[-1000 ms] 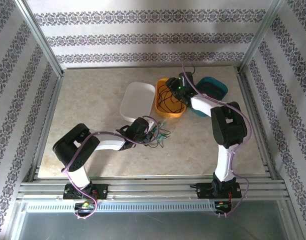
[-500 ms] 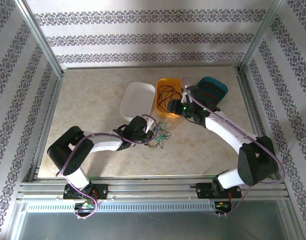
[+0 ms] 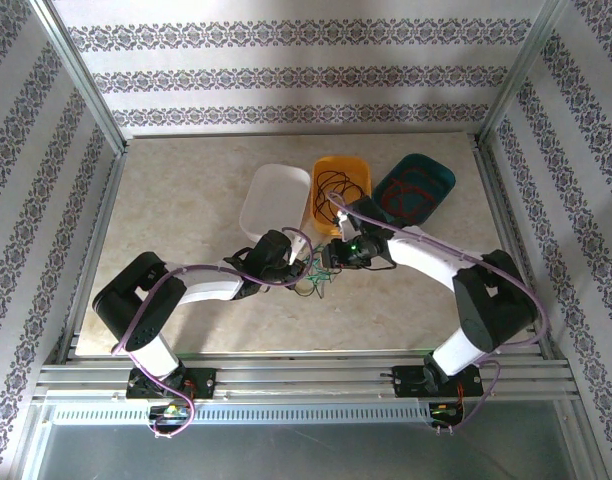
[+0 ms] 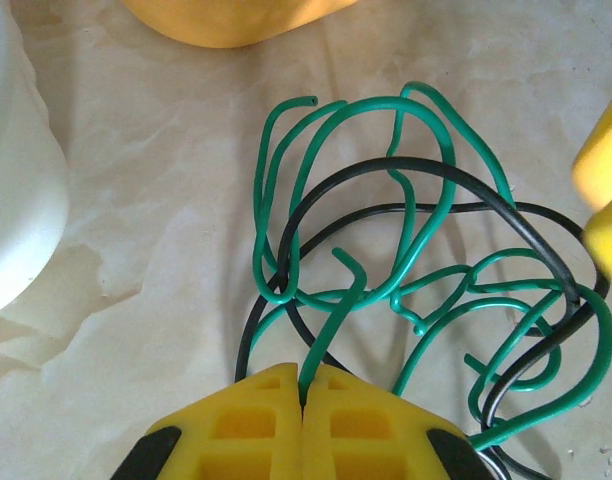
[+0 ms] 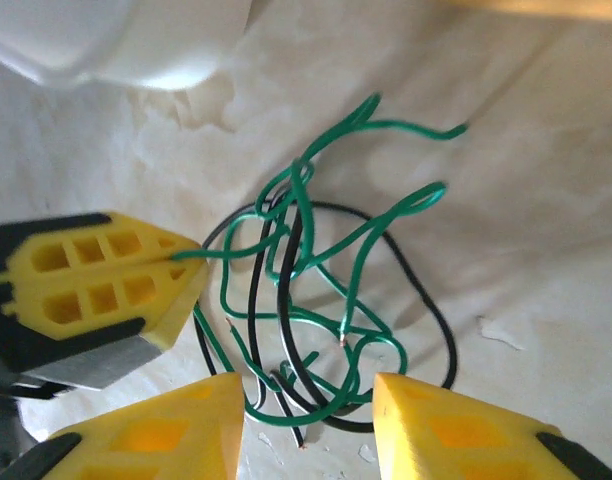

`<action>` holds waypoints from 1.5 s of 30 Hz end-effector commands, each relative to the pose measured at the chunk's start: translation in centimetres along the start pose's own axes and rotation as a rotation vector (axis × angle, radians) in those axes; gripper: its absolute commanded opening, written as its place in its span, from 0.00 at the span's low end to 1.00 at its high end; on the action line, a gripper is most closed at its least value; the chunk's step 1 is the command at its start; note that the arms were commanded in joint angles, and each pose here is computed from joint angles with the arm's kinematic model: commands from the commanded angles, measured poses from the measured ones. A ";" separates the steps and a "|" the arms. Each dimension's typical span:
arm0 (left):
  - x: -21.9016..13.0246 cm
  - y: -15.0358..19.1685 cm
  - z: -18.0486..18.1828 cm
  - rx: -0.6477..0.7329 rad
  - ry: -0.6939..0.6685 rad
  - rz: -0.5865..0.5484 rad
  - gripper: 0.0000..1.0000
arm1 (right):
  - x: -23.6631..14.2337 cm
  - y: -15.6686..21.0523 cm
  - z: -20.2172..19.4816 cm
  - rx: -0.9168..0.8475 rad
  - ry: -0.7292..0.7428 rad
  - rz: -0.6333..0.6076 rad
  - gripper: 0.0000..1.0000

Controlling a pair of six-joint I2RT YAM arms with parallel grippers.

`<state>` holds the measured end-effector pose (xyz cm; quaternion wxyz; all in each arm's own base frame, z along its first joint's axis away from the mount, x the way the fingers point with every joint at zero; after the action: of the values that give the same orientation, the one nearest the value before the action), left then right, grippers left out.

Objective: Untangle the cables

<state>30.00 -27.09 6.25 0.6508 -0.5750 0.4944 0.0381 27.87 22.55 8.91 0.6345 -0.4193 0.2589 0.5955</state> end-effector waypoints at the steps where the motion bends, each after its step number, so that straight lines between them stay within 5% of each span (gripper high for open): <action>1: -0.4 -0.7 0.0 -0.017 0.014 -0.025 0.00 | 0.4 -0.8 0.8 -0.044 -0.020 0.011 0.34; 12: -0.6 -0.5 0.1 -0.015 0.008 -0.018 0.00 | 2.0 -1.1 0.4 -0.046 -0.021 0.044 0.26; 18: -0.5 -0.2 0.5 -0.018 -0.014 -0.014 0.00 | 1.1 -1.2 0.0 -0.026 -0.013 0.015 0.09; 28: -1.6 0.9 4.6 -0.062 -0.269 -0.036 0.00 | -4.8 -2.2 -7.1 0.312 0.112 -0.242 0.05; 45: -6.9 4.8 13.9 -0.274 -0.798 -0.008 0.00 | -9.7 1.8 -16.4 0.767 0.380 -0.449 0.00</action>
<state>32.76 -14.52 5.70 0.7076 -0.6096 0.2472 0.2579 28.36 6.40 8.39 0.7921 -0.3120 0.4301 0.3004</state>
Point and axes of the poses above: each hand's point on the last joint's axis, 136 mm out from that joint toward the fingers, its own x axis out along the fingers, its own z axis along the line the jaws close on, y = z × x, the point moved 2 cm from there along -x, back along the fingers, and after that the axes turned 2 degrees about x, right-handed, at the moved point
